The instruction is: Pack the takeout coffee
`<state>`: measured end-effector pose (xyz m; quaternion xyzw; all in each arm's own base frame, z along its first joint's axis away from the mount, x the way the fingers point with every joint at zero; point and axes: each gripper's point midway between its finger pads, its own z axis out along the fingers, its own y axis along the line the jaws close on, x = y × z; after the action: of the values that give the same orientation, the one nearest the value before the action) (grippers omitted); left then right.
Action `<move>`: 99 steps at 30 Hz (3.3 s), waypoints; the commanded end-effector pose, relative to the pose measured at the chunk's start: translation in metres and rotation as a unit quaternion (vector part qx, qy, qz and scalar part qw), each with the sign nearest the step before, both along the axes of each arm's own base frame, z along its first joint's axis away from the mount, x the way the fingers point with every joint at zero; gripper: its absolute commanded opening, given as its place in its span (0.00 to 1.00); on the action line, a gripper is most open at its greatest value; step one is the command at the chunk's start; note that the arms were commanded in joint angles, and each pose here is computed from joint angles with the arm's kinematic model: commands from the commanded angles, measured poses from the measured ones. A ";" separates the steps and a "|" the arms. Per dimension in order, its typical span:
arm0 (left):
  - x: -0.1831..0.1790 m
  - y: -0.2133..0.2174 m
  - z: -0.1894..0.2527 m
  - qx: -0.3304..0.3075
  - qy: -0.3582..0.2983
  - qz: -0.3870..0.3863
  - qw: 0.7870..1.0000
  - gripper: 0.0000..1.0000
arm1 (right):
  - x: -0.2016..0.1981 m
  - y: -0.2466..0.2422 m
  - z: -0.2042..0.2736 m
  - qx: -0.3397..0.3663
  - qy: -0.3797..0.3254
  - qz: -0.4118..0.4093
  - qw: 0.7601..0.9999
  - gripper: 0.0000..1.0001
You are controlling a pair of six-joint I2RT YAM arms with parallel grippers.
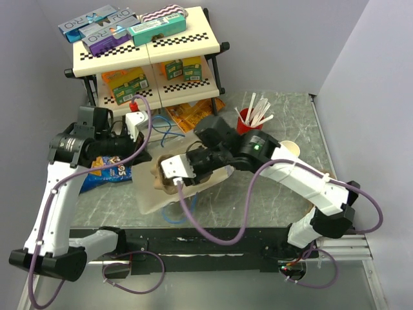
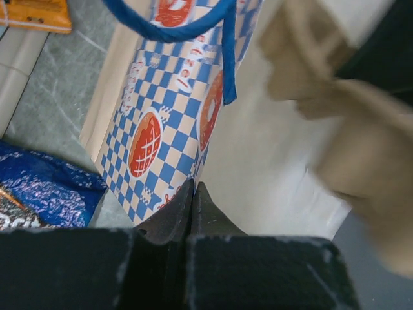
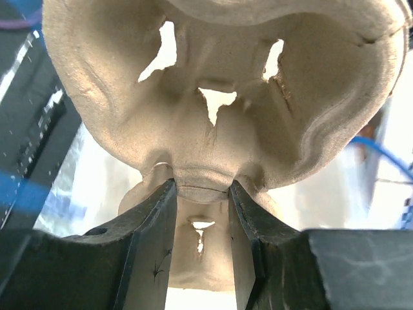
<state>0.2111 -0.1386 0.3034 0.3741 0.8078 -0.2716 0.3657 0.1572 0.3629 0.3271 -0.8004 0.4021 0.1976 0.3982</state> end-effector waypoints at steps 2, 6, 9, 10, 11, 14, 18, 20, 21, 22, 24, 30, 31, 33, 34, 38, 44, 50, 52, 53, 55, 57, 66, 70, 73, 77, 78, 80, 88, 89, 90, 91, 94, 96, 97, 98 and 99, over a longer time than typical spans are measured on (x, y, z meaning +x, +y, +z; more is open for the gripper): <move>-0.029 -0.016 0.017 -0.054 -0.015 -0.045 0.997 0.01 | 0.024 -0.004 -0.042 -0.086 -0.026 -0.071 0.993 0.00; -0.035 -0.021 0.016 -0.067 0.007 -0.052 0.996 0.01 | 0.030 -0.005 -0.057 -0.122 -0.039 -0.092 0.987 0.00; -0.039 -0.024 0.017 -0.073 0.018 -0.060 0.995 0.01 | 0.033 -0.007 -0.065 -0.153 -0.052 -0.088 0.983 0.00; -0.039 -0.025 0.018 -0.074 0.023 -0.063 0.995 0.01 | 0.033 -0.012 -0.071 -0.172 -0.050 -0.086 0.980 0.00; -0.041 -0.025 0.019 -0.073 0.025 -0.067 0.995 0.01 | 0.033 -0.013 -0.071 -0.182 -0.058 -0.078 0.978 0.00; -0.046 -0.028 0.019 -0.073 0.050 -0.083 0.993 0.01 | 0.032 -0.029 -0.079 -0.226 -0.069 -0.061 0.970 0.00; -0.046 -0.034 0.019 -0.079 0.082 -0.091 0.989 0.01 | 0.031 -0.045 -0.091 -0.278 -0.072 -0.044 0.957 0.00; -0.045 -0.037 0.020 -0.079 0.083 -0.094 0.989 0.01 | 0.028 -0.052 -0.094 -0.298 -0.062 -0.040 0.952 0.00; -0.045 -0.038 0.020 -0.080 0.082 -0.097 0.989 0.01 | 0.026 -0.052 -0.098 -0.306 -0.056 -0.037 0.950 0.00; -0.045 -0.040 0.018 -0.078 0.085 -0.101 0.988 0.01 | 0.024 -0.053 -0.100 -0.308 -0.048 -0.033 0.950 0.00; -0.047 -0.042 0.014 -0.076 0.092 -0.106 0.987 0.01 | 0.022 -0.056 -0.105 -0.317 -0.037 -0.029 0.947 0.00; -0.050 -0.044 0.001 -0.062 0.118 -0.120 0.984 0.01 | 0.025 -0.070 -0.125 -0.346 -0.014 -0.045 0.937 0.00; -0.048 -0.045 -0.001 -0.060 0.124 -0.120 0.983 0.01 | 0.029 -0.068 -0.127 -0.342 -0.018 -0.051 0.938 0.00; -0.045 -0.044 -0.004 -0.054 0.129 -0.116 0.983 0.01 | 0.032 -0.071 -0.137 -0.353 -0.020 -0.064 0.933 0.00; -0.044 -0.044 -0.005 -0.053 0.131 -0.115 0.983 0.01 | 0.034 -0.071 -0.140 -0.354 -0.020 -0.073 0.932 0.00; -0.040 -0.044 -0.009 -0.046 0.129 -0.118 0.984 0.01 | 0.037 -0.086 -0.157 -0.384 -0.013 -0.093 0.919 0.00; -0.035 -0.047 -0.010 -0.047 0.128 -0.128 0.982 0.02 | 0.042 -0.091 -0.173 -0.391 -0.010 -0.106 0.914 0.00; -0.036 -0.051 -0.019 -0.049 0.139 -0.147 0.978 0.08 | 0.048 -0.091 -0.193 -0.392 -0.006 -0.092 0.915 0.00; -0.036 -0.052 -0.022 -0.048 0.143 -0.152 0.977 0.09 | 0.051 -0.088 -0.197 -0.385 -0.009 -0.087 0.919 0.00; -0.035 -0.053 -0.022 -0.050 0.143 -0.154 0.976 0.09 | 0.048 -0.087 -0.202 -0.382 0.003 -0.079 0.921 0.00; -0.034 -0.054 -0.022 -0.053 0.143 -0.159 0.975 0.10 | 0.047 -0.085 -0.208 -0.380 0.006 -0.066 0.923 0.02; -0.032 -0.055 -0.025 -0.051 0.146 -0.160 0.975 0.11 | 0.047 -0.083 -0.211 -0.376 0.011 -0.058 0.925 0.05; -0.024 -0.056 -0.031 -0.043 0.148 -0.160 0.975 0.14 | 0.045 -0.076 -0.219 -0.360 0.018 -0.028 0.932 0.40; -0.021 -0.053 -0.033 -0.032 0.142 -0.154 0.977 0.15 | 0.045 -0.077 -0.218 -0.357 0.025 -0.036 0.933 0.49; -0.019 -0.052 -0.035 -0.025 0.140 -0.151 0.978 0.15 | 0.048 -0.079 -0.214 -0.350 0.021 -0.041 0.936 0.56; -0.015 -0.051 -0.038 -0.019 0.136 -0.145 0.980 0.17 | 0.050 -0.085 -0.202 -0.325 0.016 -0.045 0.944 0.76; -0.015 -0.051 -0.037 -0.020 0.135 -0.145 0.980 0.17 | 0.047 -0.084 -0.200 -0.319 0.023 -0.044 0.947 0.81; -0.014 -0.051 -0.038 -0.019 0.132 -0.142 0.981 0.17 | 0.048 -0.088 -0.191 -0.311 0.028 -0.051 0.949 0.84; -0.005 -0.045 -0.037 0.002 0.106 -0.128 0.986 0.17 | 0.044 -0.085 -0.107 -0.194 0.048 -0.084 0.976 1.00; -0.003 -0.045 -0.037 0.004 0.103 -0.128 0.986 0.18 | 0.042 -0.086 -0.092 -0.172 0.039 -0.088 0.980 1.00; -0.002 -0.045 -0.035 0.005 0.097 -0.131 0.987 0.17 | 0.041 -0.085 -0.082 -0.156 0.036 -0.093 0.983 1.00; -0.001 -0.045 -0.035 0.007 0.094 -0.134 0.987 0.17 | 0.038 -0.088 -0.066 -0.130 0.027 -0.098 0.986 1.00; 0.002 -0.042 -0.035 0.023 0.080 -0.143 0.986 0.15 | 0.041 -0.087 -0.024 -0.048 0.008 -0.130 0.990 1.00; 0.002 -0.038 -0.036 0.037 0.068 -0.153 0.985 0.13 | 0.048 -0.085 0.003 0.011 0.005 -0.164 0.986 1.00; 0.002 -0.036 -0.037 0.043 0.064 -0.156 0.985 0.11 | 0.054 -0.094 0.020 0.039 0.002 -0.188 0.981 1.00; 0.003 -0.032 -0.038 0.055 0.061 -0.156 0.984 0.10 | 0.058 -0.096 0.032 0.064 0.006 -0.202 0.977 1.00; 0.004 -0.029 -0.040 0.066 0.056 -0.152 0.985 0.09 | 0.062 -0.098 0.054 0.104 0.022 -0.228 0.968 1.00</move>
<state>0.2120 -0.1774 0.2596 0.4634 0.7873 -0.3311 0.2361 0.2035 0.2673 0.3020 -0.7477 0.5290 0.1188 0.3834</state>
